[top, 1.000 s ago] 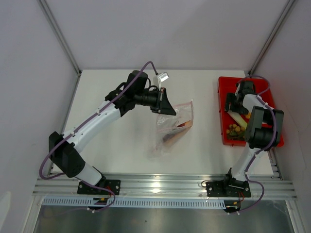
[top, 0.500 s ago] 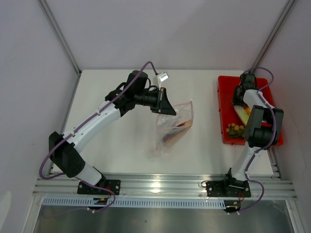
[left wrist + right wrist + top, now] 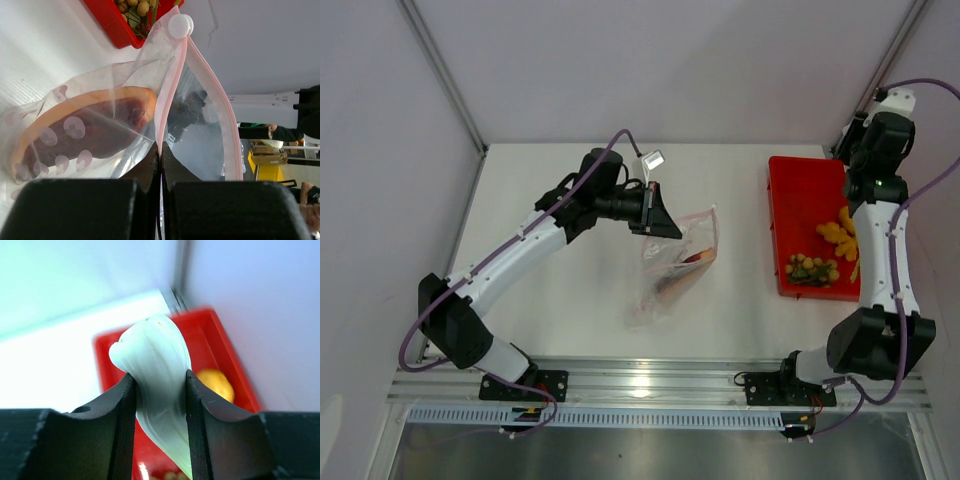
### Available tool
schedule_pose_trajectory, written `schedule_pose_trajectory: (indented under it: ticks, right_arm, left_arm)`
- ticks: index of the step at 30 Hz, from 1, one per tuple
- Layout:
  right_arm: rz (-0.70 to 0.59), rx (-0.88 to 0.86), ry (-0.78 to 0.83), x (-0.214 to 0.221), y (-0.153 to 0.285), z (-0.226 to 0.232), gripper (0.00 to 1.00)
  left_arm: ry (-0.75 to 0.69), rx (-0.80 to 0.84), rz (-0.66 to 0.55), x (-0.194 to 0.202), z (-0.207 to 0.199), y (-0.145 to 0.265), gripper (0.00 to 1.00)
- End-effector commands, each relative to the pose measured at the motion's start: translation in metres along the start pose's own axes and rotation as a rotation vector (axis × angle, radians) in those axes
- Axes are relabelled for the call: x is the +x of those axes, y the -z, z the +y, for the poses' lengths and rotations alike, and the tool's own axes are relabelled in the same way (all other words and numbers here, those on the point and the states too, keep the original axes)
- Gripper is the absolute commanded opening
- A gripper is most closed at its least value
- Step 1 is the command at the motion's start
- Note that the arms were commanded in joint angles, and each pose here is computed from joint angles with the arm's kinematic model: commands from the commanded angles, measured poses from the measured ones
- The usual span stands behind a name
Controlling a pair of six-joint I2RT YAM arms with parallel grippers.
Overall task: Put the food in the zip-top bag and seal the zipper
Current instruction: Pick up the fake vegetable from the bin.
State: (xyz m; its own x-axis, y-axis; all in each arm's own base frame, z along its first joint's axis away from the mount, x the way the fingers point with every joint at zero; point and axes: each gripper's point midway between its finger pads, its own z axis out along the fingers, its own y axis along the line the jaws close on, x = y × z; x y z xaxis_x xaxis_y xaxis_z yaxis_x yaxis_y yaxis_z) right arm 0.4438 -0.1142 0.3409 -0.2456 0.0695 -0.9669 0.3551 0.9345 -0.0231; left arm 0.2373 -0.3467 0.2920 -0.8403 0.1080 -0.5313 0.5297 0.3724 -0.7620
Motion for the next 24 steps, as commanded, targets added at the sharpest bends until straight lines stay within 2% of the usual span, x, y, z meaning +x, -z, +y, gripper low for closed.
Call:
schedule_pose_trajectory:
  ticks: [1, 6, 7, 11, 13, 18, 24]
  right_arm:
    - [-0.189, -0.136, -0.107, -0.069, 0.041, 0.025, 0.00]
    - [-0.347, -0.521, -0.255, -0.109, 0.118, 0.082, 0.00]
    - [-0.374, -0.623, -0.308, -0.121, 0.147, 0.094, 0.00]
    - [-0.460, -0.861, -0.426, -0.155, 0.214, 0.133, 0.00]
    - [-0.508, -0.870, -0.496, -0.174, 0.239, 0.137, 0.00]
    - [-0.512, -0.974, -0.657, -0.186, 0.288, 0.164, 0.00]
    - [-0.512, -1.036, -0.811, -0.196, 0.321, 0.177, 0.00]
  left_arm:
    - [-0.028, 0.015, -0.066, -0.011, -0.017, 0.016, 0.01]
    - [-0.023, 0.036, -0.072, -0.015, -0.024, 0.016, 0.01]
    - [-0.024, 0.039, -0.075, -0.016, -0.025, 0.017, 0.01]
    - [-0.024, 0.029, -0.089, -0.020, -0.026, 0.019, 0.01]
    - [-0.020, 0.025, -0.087, -0.018, -0.025, 0.018, 0.00]
    - [-0.013, 0.028, -0.091, -0.017, -0.024, 0.018, 0.01]
    - [-0.003, 0.019, -0.091, -0.015, -0.020, 0.017, 0.01]
